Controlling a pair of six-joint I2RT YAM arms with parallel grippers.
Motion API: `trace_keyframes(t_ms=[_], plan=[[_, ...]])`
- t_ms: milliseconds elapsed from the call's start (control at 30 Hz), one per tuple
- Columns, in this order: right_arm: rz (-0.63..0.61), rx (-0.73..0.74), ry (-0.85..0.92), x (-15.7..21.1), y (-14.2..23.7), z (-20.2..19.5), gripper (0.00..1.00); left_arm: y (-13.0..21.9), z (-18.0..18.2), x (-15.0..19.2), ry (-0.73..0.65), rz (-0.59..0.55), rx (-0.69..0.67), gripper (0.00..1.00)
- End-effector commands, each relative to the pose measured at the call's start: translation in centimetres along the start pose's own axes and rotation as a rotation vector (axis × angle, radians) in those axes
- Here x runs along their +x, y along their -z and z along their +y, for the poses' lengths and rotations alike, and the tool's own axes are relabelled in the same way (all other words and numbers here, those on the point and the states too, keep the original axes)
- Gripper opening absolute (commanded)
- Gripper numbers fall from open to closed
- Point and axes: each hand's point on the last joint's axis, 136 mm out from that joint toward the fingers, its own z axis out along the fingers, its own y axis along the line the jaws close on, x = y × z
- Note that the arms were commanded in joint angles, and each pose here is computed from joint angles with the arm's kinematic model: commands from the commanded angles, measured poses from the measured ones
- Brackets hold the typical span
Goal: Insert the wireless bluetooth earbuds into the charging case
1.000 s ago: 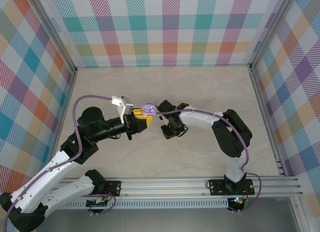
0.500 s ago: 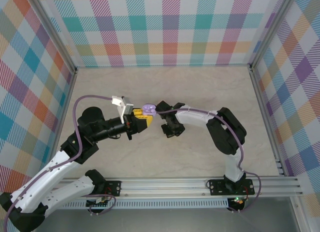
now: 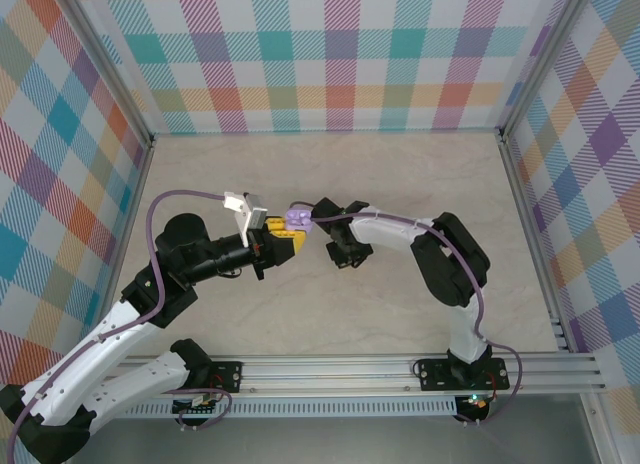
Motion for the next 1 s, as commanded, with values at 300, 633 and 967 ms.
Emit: trace_keyframes(t_ms=[300, 633, 967], plan=[[-0.022, -0.23, -0.209, -1.3, 2.5, 1.5, 0.38, 0.3, -1.2, -1.4, -0.031, -0.041, 0.033, 0.0], [0.058, -0.213, -0.288, -1.6, 0.1, 2.2, 0.38, 0.3, -1.2, -1.3, -0.03, -0.042, 0.034, 0.0], [0.104, -0.178, -0.255, -1.2, -0.9, 2.3, 0.38, 0.3, -1.0, -1.1, -0.033, -0.04, 0.026, 0.0]])
